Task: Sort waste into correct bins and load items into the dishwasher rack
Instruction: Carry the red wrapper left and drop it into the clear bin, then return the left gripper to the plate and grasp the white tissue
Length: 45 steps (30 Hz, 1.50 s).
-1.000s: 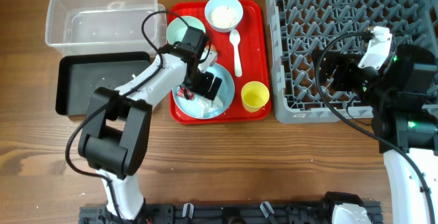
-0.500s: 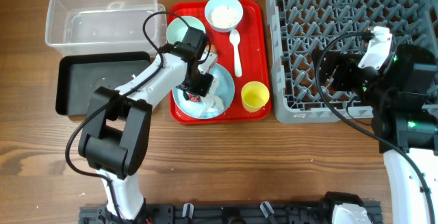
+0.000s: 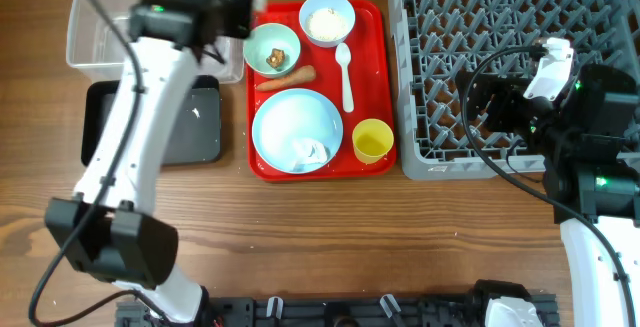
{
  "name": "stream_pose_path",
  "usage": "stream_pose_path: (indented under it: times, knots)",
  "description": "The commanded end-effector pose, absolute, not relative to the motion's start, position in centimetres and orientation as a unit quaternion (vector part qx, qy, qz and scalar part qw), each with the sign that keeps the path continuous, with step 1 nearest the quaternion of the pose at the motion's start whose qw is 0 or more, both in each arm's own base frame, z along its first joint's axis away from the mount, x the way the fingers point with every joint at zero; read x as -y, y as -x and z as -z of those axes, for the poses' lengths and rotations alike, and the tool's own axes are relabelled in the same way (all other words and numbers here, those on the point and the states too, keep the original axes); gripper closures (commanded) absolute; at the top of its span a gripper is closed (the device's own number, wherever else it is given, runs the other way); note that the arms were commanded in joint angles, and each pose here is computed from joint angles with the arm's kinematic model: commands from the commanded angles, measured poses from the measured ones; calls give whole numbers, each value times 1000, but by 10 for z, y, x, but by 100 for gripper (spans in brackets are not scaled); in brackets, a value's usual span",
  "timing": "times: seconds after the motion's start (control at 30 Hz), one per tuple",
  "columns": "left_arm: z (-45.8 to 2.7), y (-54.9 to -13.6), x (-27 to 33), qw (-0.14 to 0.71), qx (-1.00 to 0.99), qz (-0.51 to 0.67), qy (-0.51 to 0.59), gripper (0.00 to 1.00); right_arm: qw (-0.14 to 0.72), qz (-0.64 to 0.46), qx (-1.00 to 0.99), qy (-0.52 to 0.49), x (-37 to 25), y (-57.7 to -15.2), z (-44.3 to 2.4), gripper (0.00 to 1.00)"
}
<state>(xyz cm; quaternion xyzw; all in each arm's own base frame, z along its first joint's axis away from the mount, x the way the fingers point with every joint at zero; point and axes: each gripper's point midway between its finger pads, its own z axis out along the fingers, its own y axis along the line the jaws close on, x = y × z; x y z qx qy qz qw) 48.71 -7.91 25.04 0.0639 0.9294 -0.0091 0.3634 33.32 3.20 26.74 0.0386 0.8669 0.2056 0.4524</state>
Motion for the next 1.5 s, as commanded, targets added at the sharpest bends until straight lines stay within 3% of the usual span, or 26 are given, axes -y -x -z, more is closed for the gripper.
stream_pose_path:
  times: [0.0, 0.1, 0.13, 0.23, 0.27, 0.5, 0.67, 0.77, 0.97, 1.17, 1.47]
  knots:
    - [-207, -518, 5, 347, -937, -41, 23, 96, 458, -216, -862, -34, -36, -335, -275, 0]
    - [-185, -531, -21, 339, -938, -48, 46, 92, 457, -216, -862, -34, -36, -335, -275, 0]
    - [-177, -532, -27, 332, -940, -50, 51, 82, 457, -216, -862, -34, -36, -335, -275, 0]
    - [-162, -533, -35, 318, -945, -53, 57, 16, 457, -216, -862, -34, -36, -335, -275, 0]
    - [-161, -534, -35, 319, -945, -53, 57, 0, 457, -216, -862, -34, -36, -335, -275, 0]
    - [-205, -528, -27, 354, -933, -45, 48, 0, 457, -216, -862, -34, -36, -335, -275, 0]
    - [-219, -464, 54, 276, -958, 75, -29, 7, 457, -216, -862, -34, -36, -335, -275, 0]
    - [-198, -415, 104, 181, -973, 112, -94, 13, 457, -216, -862, -34, -36, -335, -275, 0]
    - [-130, -348, 162, 68, -972, 99, -201, 13, 457, -216, -862, -34, -36, -335, -275, 0]
    - [-70, -329, 178, 59, -966, 102, -229, 21, 453, -217, -864, -35, -36, -334, -273, 0]
    - [-27, -325, 193, 95, -951, 121, -266, 23, 446, -217, -868, -37, -36, -332, -270, 0]
